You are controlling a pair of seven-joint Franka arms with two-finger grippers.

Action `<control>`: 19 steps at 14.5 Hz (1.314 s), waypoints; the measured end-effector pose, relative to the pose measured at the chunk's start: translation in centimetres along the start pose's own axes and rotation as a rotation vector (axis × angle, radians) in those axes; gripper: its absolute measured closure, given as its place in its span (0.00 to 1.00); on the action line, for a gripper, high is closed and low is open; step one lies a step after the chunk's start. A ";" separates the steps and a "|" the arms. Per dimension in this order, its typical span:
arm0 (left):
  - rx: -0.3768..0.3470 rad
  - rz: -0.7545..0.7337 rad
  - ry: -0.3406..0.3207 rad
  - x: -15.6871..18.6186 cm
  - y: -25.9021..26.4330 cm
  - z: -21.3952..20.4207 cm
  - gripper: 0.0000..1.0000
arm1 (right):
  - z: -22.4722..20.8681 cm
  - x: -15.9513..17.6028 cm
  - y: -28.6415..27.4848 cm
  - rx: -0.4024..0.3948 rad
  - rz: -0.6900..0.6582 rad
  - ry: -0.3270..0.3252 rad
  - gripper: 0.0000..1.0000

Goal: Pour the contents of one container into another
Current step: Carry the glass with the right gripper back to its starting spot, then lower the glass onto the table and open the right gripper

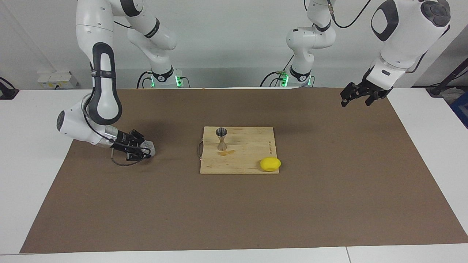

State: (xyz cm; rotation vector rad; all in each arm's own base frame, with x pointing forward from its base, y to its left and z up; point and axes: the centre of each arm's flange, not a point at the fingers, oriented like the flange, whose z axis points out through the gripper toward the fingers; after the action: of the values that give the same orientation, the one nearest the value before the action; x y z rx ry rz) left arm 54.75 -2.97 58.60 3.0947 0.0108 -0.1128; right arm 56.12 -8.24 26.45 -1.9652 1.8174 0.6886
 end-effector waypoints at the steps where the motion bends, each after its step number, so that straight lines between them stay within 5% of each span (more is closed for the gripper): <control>1: 0.000 0.000 0.000 0.0 0.0 0.0 0.00 | -0.1 0.1 0.0 0.002 0.003 0.001 0.47; 6: 0.000 0.006 0.001 0.0 0.3 0.0 0.00 | -1.9 1.8 0.6 0.037 0.036 0.004 0.00; 12: 0.001 0.013 0.000 -0.1 0.7 0.0 0.00 | -6.2 1.8 1.7 0.056 -0.081 0.091 0.00; 19: 0.001 0.013 0.000 -0.1 0.7 0.0 0.00 | -6.6 -6.7 0.2 -0.142 -0.664 0.316 0.00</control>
State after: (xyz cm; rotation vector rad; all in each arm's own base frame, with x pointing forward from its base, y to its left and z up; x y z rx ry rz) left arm 54.69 -3.67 58.65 3.0954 -0.0088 -0.1119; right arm 56.29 -6.65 35.77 -2.6809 1.1390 0.3060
